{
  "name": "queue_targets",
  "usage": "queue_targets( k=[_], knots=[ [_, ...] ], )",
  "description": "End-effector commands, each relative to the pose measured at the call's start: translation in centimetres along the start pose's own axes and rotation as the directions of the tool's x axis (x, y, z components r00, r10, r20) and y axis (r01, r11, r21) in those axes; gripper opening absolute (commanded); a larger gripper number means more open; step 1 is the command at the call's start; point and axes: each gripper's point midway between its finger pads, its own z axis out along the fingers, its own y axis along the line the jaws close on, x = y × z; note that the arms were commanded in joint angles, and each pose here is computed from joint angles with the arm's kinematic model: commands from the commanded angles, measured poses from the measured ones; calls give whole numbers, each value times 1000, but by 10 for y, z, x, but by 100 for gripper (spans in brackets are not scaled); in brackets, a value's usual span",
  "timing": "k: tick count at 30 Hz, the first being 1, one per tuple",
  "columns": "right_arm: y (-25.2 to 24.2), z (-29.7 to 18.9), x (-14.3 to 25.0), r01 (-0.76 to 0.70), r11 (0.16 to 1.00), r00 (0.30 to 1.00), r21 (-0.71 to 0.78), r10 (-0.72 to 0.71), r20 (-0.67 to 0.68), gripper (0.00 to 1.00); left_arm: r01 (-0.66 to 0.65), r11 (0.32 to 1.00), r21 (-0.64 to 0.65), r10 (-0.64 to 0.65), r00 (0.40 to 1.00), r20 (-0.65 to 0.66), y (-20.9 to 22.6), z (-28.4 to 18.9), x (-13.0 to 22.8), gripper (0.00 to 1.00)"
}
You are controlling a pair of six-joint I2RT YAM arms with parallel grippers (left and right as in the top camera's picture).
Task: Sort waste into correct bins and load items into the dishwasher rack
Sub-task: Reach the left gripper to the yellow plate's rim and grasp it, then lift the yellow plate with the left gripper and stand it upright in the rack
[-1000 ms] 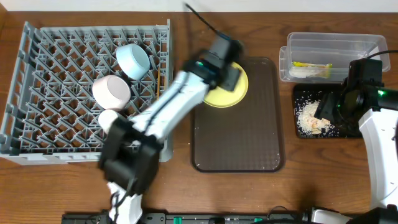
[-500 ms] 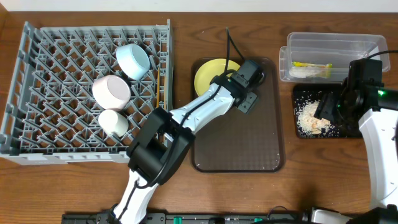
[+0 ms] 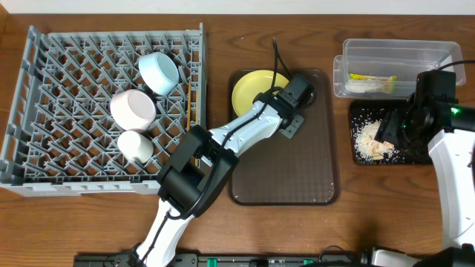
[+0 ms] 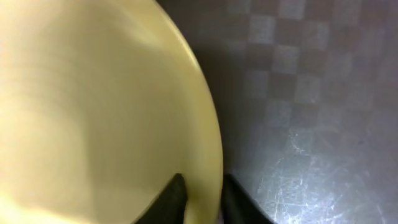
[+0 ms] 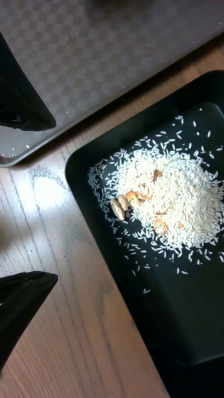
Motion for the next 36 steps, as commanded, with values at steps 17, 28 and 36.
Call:
queue_targets(
  k=[17, 28, 36],
  knots=[
    [-3, -5, -1, 3, 1000, 1000, 0, -3, 15, 70, 91, 995, 27, -94, 983, 161, 4, -126, -34, 6],
    [-3, -5, -1, 11, 1000, 1000, 0, -11, 16, 70, 430, 894, 125, -447, 840, 308, 106, -264, -24, 6],
    [-3, -5, -1, 11, 1000, 1000, 0, -11, 15, 70, 363, 669, 648, -611, 765, 202, 143, -315, -15, 6]
  ],
)
